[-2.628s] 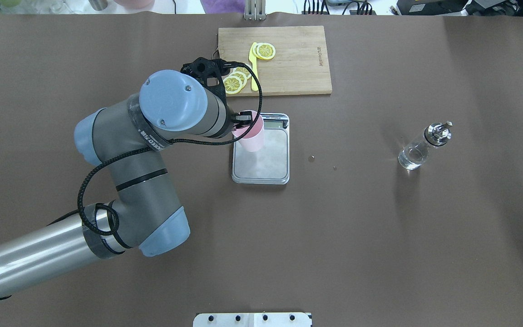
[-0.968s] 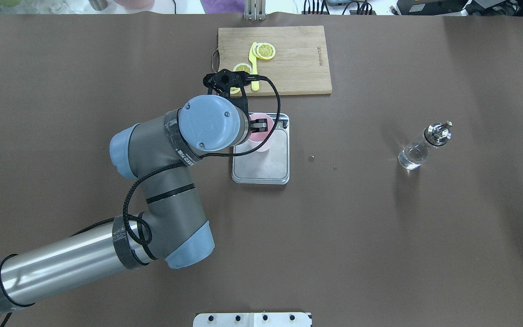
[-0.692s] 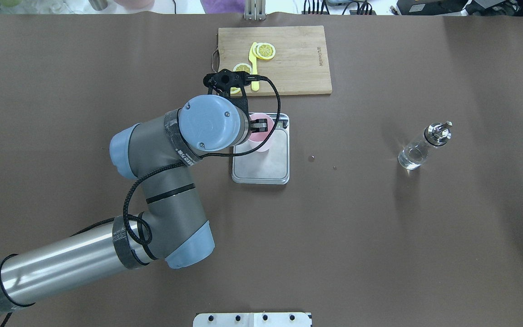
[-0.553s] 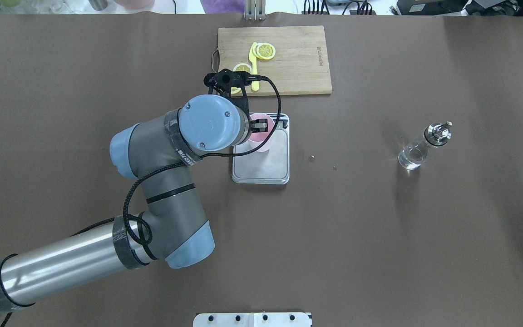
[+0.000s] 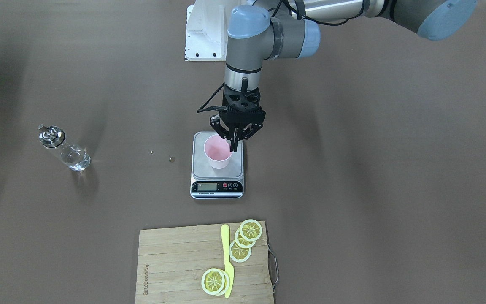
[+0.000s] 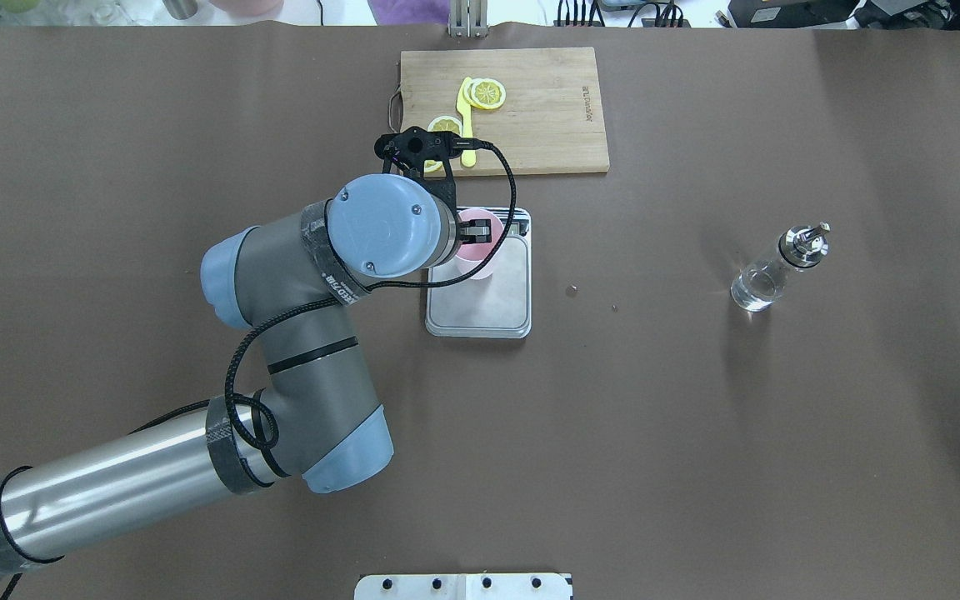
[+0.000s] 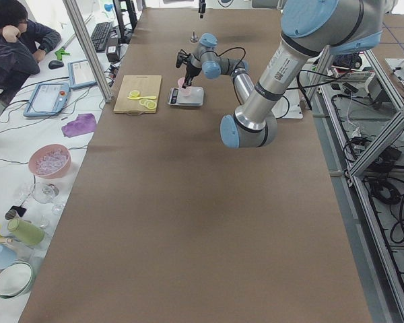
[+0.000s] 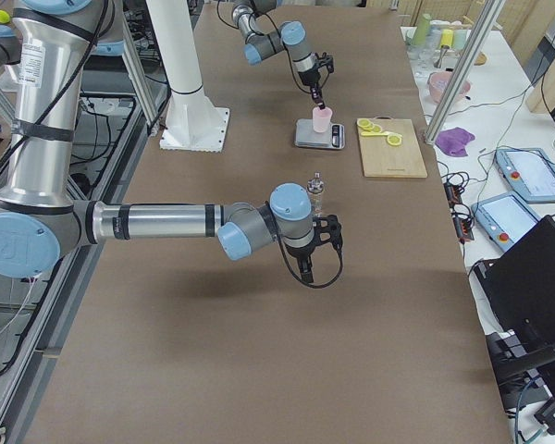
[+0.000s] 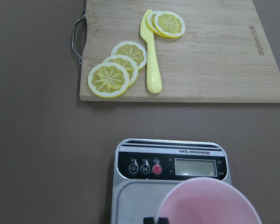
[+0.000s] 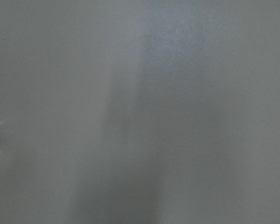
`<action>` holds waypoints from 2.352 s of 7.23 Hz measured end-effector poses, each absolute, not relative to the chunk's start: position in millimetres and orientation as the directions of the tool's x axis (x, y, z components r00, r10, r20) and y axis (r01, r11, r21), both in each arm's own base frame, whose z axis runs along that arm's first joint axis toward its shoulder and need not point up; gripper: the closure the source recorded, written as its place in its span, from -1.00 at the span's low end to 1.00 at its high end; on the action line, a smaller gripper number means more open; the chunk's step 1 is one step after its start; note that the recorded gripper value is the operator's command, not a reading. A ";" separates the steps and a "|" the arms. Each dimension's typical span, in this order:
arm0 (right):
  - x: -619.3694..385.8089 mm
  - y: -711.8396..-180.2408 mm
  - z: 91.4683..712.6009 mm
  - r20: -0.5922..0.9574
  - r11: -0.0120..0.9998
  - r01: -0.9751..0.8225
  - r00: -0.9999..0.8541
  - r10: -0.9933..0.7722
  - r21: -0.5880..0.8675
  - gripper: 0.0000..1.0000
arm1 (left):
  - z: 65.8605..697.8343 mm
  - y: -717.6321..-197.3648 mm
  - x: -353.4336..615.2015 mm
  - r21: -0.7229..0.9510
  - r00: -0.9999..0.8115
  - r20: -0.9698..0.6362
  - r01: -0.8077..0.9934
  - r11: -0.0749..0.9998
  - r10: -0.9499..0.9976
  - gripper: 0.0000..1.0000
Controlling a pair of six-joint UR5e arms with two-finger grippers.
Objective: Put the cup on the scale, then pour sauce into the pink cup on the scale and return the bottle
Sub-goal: 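Lower the pink cup onto the scale and open the left gripper, then withdraw the left arm from the cup while the right arm reaches toward the bottle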
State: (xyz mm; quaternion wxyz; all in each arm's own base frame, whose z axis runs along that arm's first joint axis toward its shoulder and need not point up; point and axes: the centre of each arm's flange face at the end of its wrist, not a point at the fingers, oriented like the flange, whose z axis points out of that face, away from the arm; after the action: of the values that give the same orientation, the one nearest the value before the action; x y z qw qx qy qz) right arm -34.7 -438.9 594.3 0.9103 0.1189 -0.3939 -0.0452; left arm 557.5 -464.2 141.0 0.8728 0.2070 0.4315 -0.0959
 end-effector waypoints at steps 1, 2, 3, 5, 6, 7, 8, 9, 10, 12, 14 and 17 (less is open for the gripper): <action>-34.7 -438.7 594.4 0.707 0.968 -0.011 0.685 -0.176 0.252 -1.00 | 141.8 -464.3 557.6 0.279 0.610 -0.792 0.346 0.896 0.011 0.73; -34.5 -438.2 594.9 0.707 0.968 -0.011 0.686 -0.175 0.250 -1.00 | 142.4 -464.3 557.7 0.278 0.611 -0.792 0.345 0.896 0.011 0.67; -34.5 -437.9 595.3 0.707 0.968 -0.011 0.686 -0.174 0.250 -1.00 | 142.2 -464.2 557.6 0.279 0.610 -0.792 0.345 0.896 0.011 0.66; -34.4 -437.6 595.5 0.707 0.968 -0.011 0.686 -0.174 0.249 -1.00 | 139.9 -463.5 556.3 0.284 0.609 -0.793 0.343 0.895 0.018 0.36; -34.4 -437.6 595.5 0.707 0.968 -0.011 0.686 -0.174 0.249 -1.00 | 138.8 -463.2 555.8 0.285 0.608 -0.794 0.343 0.895 0.020 0.09; -34.4 -437.6 595.6 0.707 0.968 -0.011 0.686 -0.174 0.249 -1.00 | 136.6 -462.3 554.6 0.286 0.604 -0.797 0.342 0.895 0.023 -0.46; -34.4 -437.6 595.6 0.707 0.968 -0.011 0.686 -0.174 0.249 -1.00 | 132.5 -460.0 550.7 0.296 0.601 -0.799 0.334 0.895 0.040 -0.96; -34.3 -437.6 595.6 0.706 0.968 -0.011 0.686 -0.174 0.249 -1.00 | 127.5 -457.1 544.1 0.321 0.604 -0.793 0.314 0.894 0.073 -0.96; -34.3 -437.7 595.6 0.706 0.969 -0.012 0.686 -0.173 0.249 -1.00 | 122.2 -456.6 532.8 0.337 0.612 -0.785 0.287 0.897 0.100 -0.96; -37.8 -440.2 589.5 0.719 0.972 -0.037 0.680 -0.144 0.231 -1.00 | 114.1 -472.3 477.1 0.324 0.633 -0.765 0.213 0.922 0.122 -0.96; -60.8 -440.7 573.2 0.749 0.970 -0.079 0.651 -0.123 0.228 -1.00 | 152.5 -497.5 385.3 0.350 0.670 -0.716 0.104 0.931 0.194 -0.96; -90.3 -431.9 552.2 0.787 0.952 -0.113 0.595 -0.166 0.286 -1.00 | 276.9 -546.9 219.9 0.427 0.707 -0.601 -0.111 0.897 0.373 -0.96</action>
State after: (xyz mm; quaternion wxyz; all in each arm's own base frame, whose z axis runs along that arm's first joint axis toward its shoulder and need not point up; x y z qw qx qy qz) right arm -90.3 -431.9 552.2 0.8793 0.1550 -0.4500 -0.0149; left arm 219.9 -546.9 276.9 0.9055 0.1830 0.3587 0.1336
